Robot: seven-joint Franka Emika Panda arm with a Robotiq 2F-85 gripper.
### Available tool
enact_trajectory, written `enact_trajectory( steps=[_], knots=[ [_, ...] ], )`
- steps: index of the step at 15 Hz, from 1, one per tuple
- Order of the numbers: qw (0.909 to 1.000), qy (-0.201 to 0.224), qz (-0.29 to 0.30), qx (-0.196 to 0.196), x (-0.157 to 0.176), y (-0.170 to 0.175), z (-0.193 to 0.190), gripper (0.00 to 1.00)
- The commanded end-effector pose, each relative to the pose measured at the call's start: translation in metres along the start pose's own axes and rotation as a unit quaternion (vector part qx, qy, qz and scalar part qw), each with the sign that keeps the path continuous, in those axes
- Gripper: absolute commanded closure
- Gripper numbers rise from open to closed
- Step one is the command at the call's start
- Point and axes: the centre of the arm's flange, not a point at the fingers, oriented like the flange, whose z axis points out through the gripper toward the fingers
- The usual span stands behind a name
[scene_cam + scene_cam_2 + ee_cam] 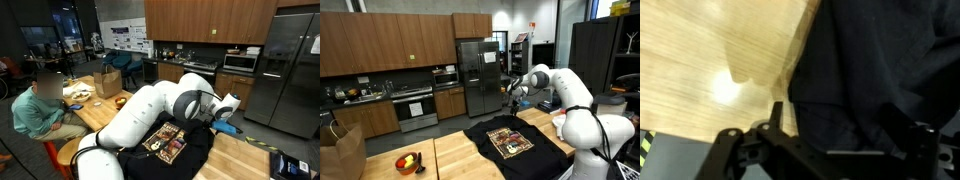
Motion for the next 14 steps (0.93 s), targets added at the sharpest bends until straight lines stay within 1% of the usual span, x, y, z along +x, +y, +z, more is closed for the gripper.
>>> enact_trajectory(
  steps=[1,3,4,7,10,11,13,14],
  knots=[
    [1.0000,0.002,0.008,0.001,0.004,0.004,0.002,0.31],
    [0.9999,-0.002,0.015,0.007,0.002,0.007,0.006,0.46],
    [0.9998,-0.004,0.019,0.007,0.002,0.008,0.007,0.55],
    [0.9994,-0.007,0.032,0.009,-0.001,0.008,0.008,0.79],
    [0.9988,-0.018,0.045,0.001,0.000,-0.001,0.001,0.98],
    [0.9986,-0.021,0.048,-0.005,0.000,-0.006,-0.003,1.00],
    [0.9982,-0.019,0.054,-0.020,-0.002,-0.017,-0.014,1.00],
    [0.9982,-0.020,0.048,-0.028,-0.002,-0.022,-0.020,0.99]
  ],
)
